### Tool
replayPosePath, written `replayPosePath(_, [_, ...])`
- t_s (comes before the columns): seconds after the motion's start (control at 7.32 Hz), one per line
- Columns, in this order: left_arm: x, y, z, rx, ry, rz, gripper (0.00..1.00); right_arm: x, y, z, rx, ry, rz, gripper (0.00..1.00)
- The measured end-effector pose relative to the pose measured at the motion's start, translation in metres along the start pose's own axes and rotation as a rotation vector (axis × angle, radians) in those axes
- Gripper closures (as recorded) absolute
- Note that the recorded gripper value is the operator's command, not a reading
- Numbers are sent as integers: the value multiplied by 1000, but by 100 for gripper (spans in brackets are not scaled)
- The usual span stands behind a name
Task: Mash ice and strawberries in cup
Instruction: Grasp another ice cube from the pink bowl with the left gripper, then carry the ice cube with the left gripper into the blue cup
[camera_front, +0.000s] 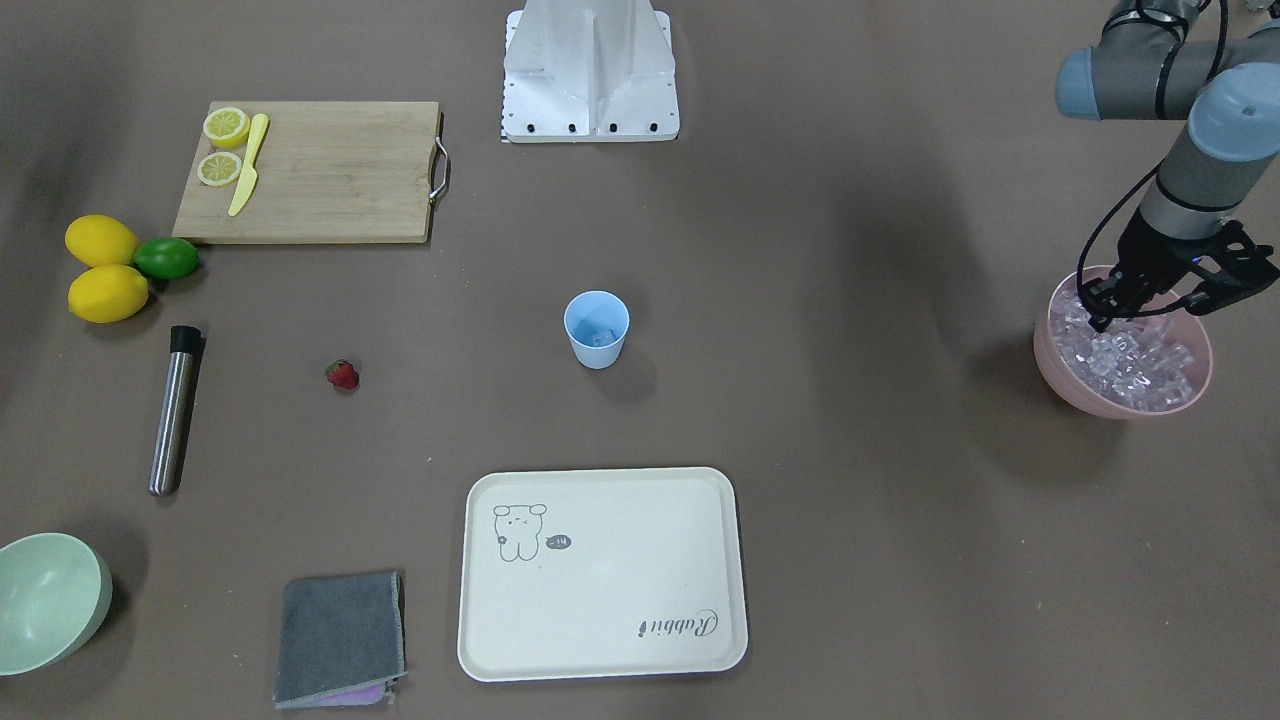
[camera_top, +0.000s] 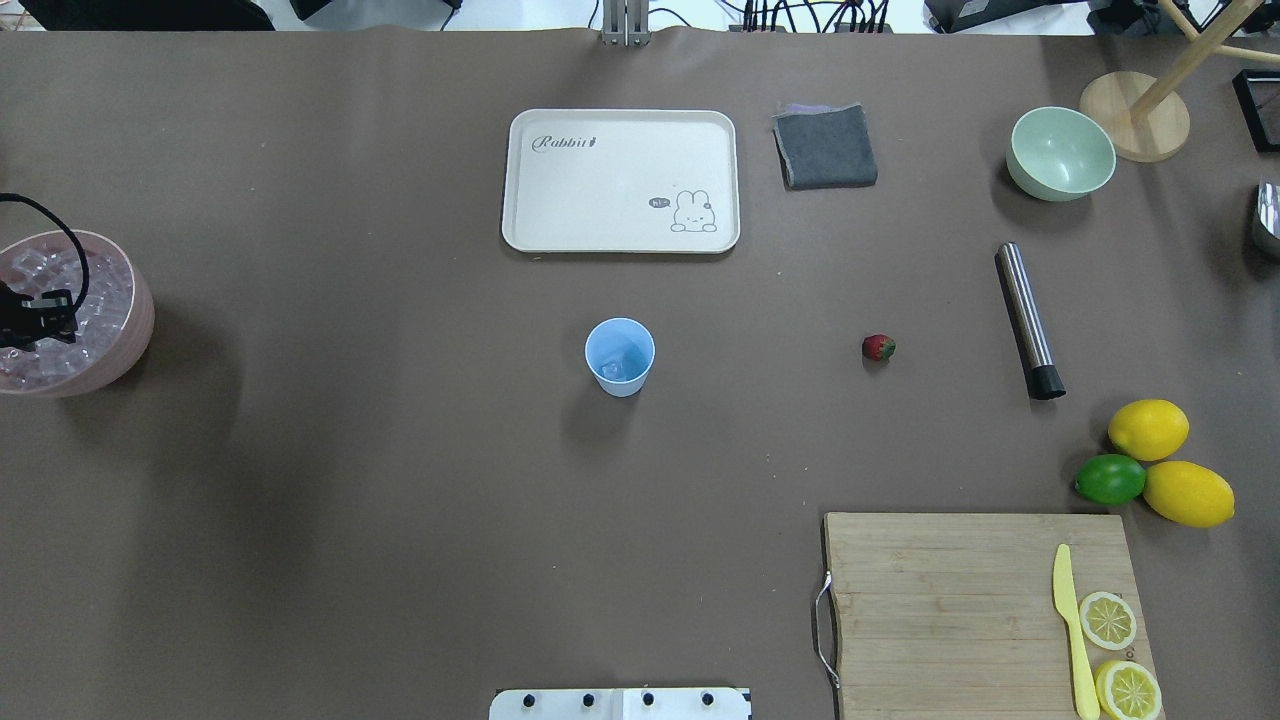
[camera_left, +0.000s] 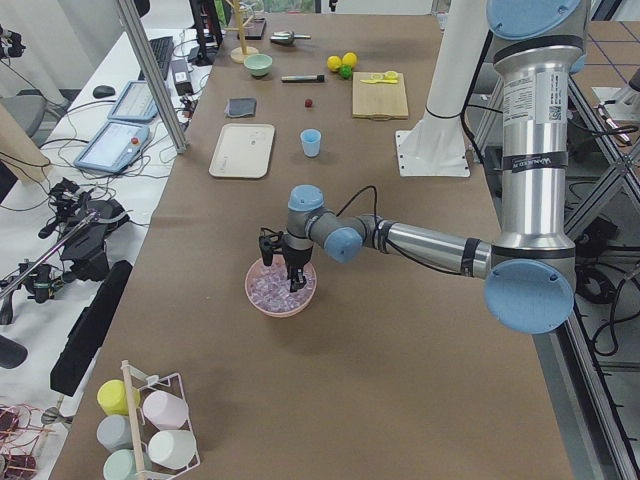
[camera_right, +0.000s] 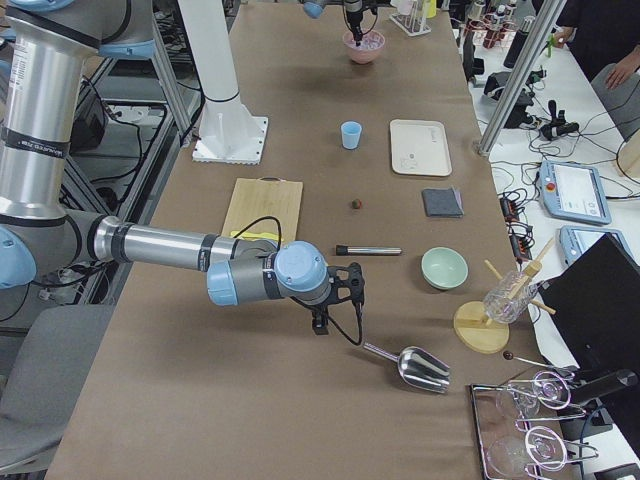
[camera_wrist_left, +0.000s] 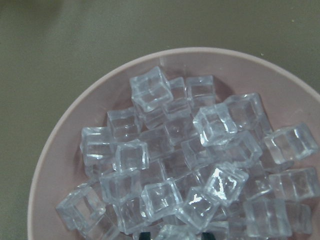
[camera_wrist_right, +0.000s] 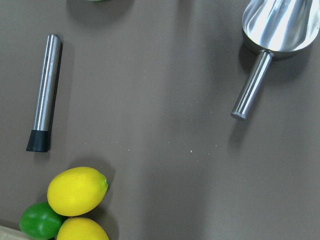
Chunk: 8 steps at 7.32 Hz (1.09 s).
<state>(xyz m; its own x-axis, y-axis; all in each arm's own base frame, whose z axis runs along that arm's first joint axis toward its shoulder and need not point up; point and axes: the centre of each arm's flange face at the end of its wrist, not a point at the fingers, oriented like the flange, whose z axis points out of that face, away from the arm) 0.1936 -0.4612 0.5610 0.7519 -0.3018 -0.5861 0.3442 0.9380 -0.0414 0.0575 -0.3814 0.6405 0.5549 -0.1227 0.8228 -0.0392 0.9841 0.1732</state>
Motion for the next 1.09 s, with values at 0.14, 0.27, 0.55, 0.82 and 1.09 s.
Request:
replayPosePath(0.14, [2,-4,-10,-15,16,8,100,1,1,1,-1,0,2,0])
replayPosePath(0.27, [14,-12,-28,-32,37,3,100,1,1,1,-2,0,3,0])
replayPosePath(0.55, [96,-36,-90,-35,88,9,100,1,1,1,-2,0,2,0])
replayPosePath(0.82, [198,-29,-132,-46,147,43,100,2,2,1,-3,0,3,0])
replayPosePath(1.09, [314,18,-144,-99,205,63,100,4,3,3,-6,1,7,0])
